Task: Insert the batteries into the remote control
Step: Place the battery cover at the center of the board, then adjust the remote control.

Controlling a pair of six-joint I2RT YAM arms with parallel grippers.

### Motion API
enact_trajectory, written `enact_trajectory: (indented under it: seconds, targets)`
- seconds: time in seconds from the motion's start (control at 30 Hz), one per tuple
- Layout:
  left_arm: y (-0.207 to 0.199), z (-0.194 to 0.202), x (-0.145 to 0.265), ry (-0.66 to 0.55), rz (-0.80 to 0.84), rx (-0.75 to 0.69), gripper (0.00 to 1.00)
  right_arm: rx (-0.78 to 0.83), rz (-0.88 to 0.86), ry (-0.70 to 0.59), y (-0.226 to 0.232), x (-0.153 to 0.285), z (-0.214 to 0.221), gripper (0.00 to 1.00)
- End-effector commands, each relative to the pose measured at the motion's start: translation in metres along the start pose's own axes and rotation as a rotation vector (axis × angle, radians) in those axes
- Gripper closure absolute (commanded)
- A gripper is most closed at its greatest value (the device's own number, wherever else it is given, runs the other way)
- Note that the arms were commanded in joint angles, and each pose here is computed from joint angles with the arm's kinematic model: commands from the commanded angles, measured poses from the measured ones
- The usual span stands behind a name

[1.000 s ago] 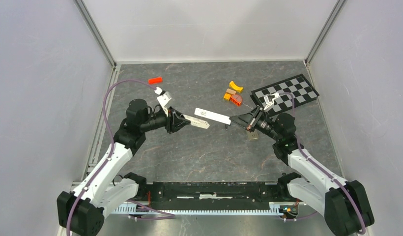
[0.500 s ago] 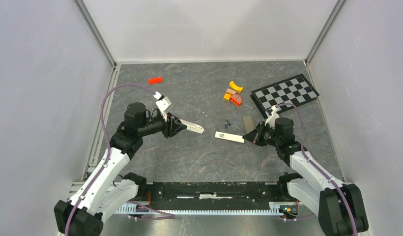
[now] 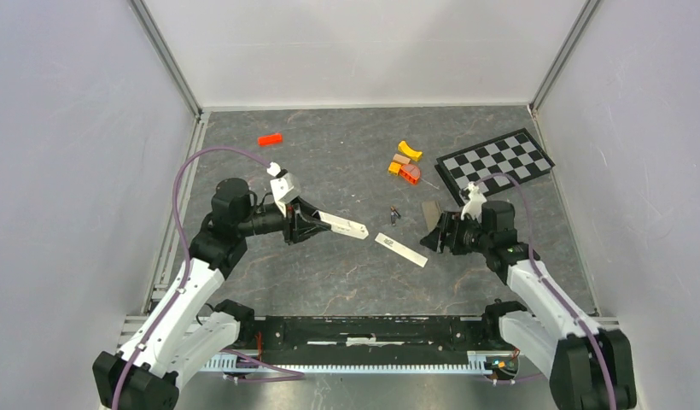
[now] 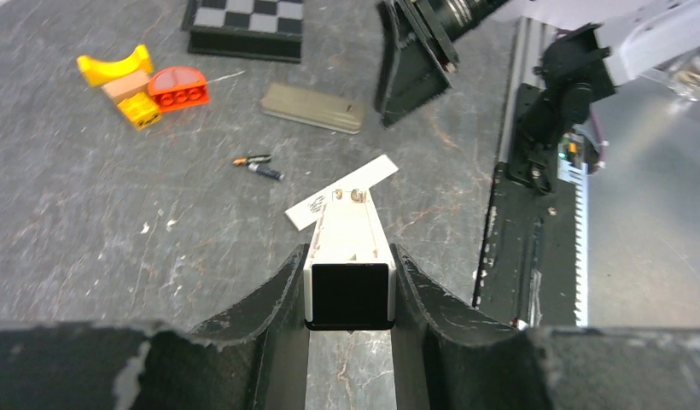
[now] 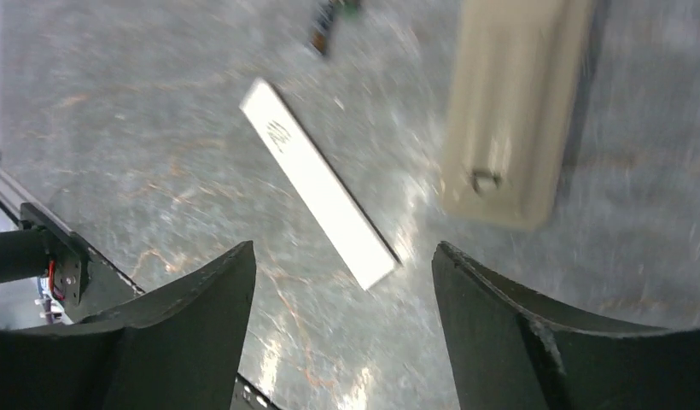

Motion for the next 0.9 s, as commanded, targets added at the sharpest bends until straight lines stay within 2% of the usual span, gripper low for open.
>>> enact_trajectory:
  seconds: [0.0,0.1,0.3,0.37,0.67,0.87]
  targets:
    - [-0.014,-0.017,-0.002,-0.040,0.203,-0.133,0.98,0.275,-0.204,-0.322,0.029,0.027,-0.056,0.16]
    - [-0.019,-0.022,-0.004,-0.036,0.299,-0.145,0.98,0.480,-0.408,-0.472,0.057,0.042,-0.069,0.09]
    - [-0.024,-0.033,-0.007,-0.010,0.430,-0.141,0.98,0.813,-0.491,-0.763,0.110,0.076,-0.100,0.07]
    - [-0.024,-0.034,-0.008,-0.008,0.446,-0.149,0.97,0.894,-0.534,-0.822,0.123,0.082,-0.107,0.06]
    - [-0.025,-0.037,-0.009,-0.009,0.478,-0.171,0.97,1.094,-0.716,-0.748,0.164,0.067,-0.116,0.05]
    - [-0.027,-0.038,-0.007,-0.019,0.485,-0.198,0.97,1.168,-0.738,-0.596,0.185,0.042,-0.109,0.05]
Point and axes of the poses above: each gripper's point midway between its finger pads, its own x axis back along the fingers, its own y axis along the line the jaws close on, z = x × y, the point moved 10 cm from there along x, back along the fingers, and after that the axes turned 15 degrees about x, right-handed, at the moved point
